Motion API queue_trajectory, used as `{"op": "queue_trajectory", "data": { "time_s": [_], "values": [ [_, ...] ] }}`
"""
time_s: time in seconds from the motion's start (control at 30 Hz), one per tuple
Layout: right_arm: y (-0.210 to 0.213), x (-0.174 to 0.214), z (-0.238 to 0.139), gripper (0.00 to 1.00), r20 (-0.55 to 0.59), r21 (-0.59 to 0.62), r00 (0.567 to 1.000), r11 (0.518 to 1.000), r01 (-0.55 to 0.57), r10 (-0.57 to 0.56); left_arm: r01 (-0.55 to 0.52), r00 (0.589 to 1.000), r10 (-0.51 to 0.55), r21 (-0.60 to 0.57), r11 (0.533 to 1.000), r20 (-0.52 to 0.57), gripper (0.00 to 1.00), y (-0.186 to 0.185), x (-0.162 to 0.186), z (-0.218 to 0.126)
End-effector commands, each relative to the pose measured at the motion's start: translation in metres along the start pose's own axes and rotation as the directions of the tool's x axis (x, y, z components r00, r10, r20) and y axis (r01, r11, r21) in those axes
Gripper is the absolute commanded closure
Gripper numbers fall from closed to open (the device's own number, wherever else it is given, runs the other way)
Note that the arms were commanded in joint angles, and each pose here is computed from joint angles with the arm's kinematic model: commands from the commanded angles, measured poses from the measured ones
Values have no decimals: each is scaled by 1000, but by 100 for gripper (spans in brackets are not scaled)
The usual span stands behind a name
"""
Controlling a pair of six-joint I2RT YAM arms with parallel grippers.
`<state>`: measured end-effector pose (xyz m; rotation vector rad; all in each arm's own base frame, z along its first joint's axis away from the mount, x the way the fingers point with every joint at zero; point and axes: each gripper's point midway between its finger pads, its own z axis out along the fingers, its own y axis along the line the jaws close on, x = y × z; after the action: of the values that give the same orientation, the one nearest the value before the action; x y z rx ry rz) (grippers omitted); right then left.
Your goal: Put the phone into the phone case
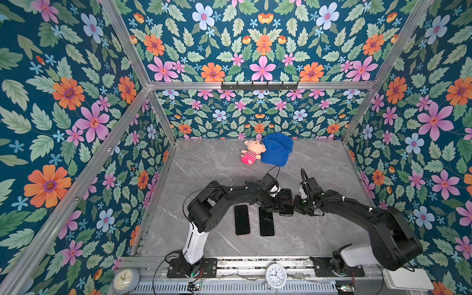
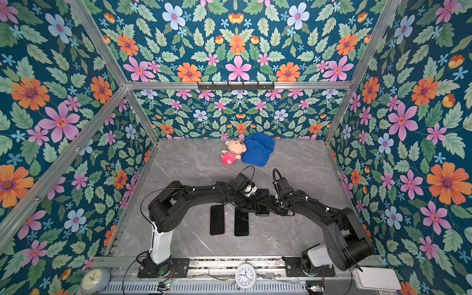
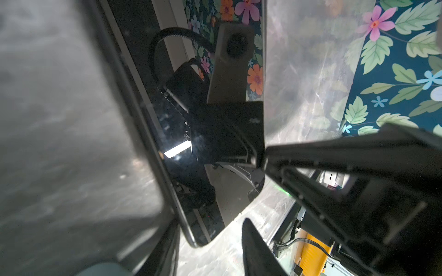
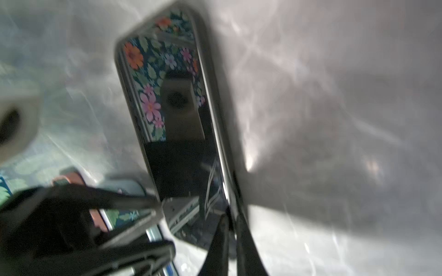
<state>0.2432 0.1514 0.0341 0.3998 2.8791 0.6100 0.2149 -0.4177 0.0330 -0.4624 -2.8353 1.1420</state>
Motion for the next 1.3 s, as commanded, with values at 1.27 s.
{"op": "queue_trajectory", "data": {
  "time_s": [1.27],
  "values": [
    [-4,16,0,85,-63,-2,998,1000,13,-13,-2,998,-9,-191,982,-58,88,30,16,-3]
  ]
}}
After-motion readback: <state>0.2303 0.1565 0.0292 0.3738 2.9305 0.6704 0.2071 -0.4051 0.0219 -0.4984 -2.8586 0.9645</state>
